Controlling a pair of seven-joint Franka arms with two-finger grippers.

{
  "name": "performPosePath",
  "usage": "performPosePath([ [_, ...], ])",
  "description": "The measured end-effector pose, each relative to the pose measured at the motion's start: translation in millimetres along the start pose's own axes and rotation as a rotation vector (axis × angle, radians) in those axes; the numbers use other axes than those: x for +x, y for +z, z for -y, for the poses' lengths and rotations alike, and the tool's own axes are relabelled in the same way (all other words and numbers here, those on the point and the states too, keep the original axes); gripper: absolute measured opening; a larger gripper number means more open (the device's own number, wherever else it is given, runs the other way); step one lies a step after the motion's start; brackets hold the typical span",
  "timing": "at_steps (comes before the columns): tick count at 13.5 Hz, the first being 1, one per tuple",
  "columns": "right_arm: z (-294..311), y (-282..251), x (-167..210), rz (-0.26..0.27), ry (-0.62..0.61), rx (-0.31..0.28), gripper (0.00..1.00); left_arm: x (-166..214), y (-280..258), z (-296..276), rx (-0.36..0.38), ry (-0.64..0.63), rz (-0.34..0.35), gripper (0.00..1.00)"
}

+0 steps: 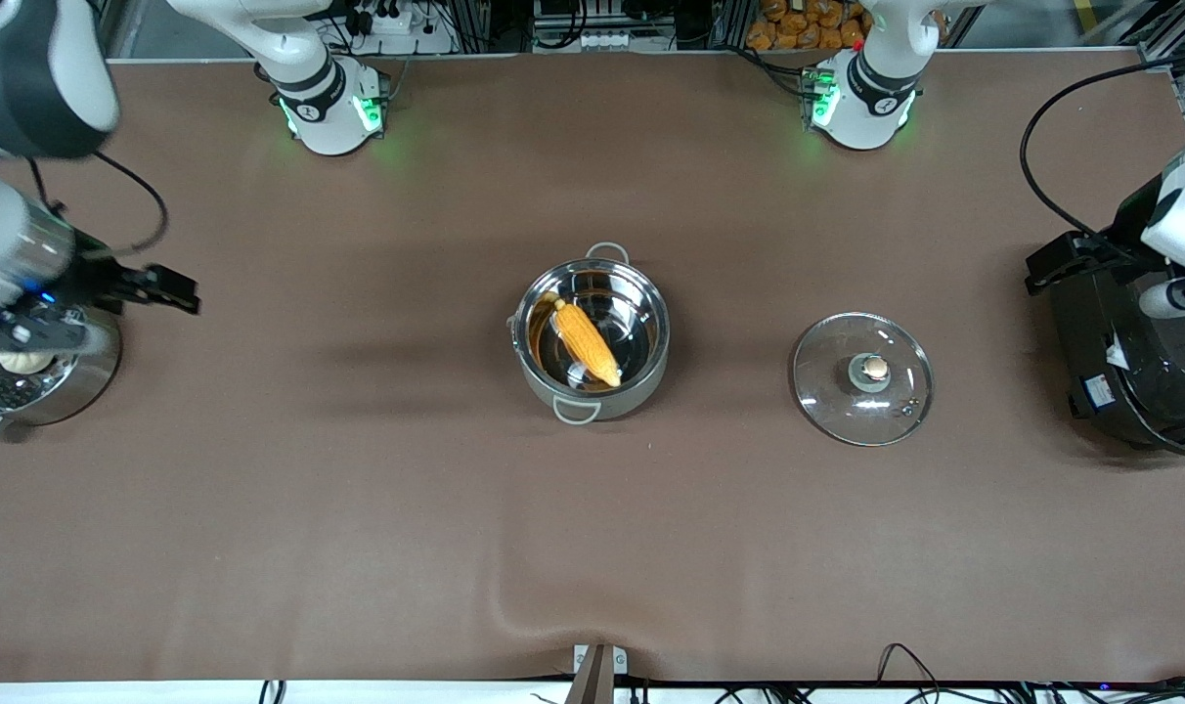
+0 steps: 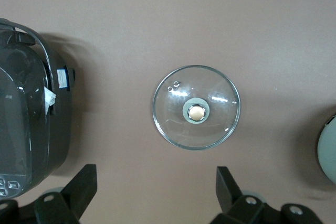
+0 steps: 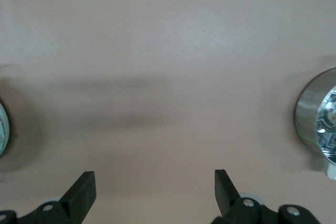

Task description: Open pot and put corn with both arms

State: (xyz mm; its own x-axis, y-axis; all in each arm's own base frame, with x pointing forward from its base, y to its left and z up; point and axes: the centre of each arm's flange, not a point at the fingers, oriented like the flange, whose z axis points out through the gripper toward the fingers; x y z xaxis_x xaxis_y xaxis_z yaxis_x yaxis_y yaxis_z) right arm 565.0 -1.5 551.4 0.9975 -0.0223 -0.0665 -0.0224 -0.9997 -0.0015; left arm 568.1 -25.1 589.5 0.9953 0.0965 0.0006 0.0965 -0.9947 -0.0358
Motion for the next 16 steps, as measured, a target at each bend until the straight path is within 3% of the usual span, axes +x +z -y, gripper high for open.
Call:
performPosePath([
  [6,-5,-82,-30,-0.01,-0.002,0.003,1.0,2,4,-13,-0.002,0.023,0.007,1.0],
  [16,-17,-93,-34,-0.007,-0.047,0.004,1.0,-5,-10,-21,0.0,0.039,0.005,1.0],
])
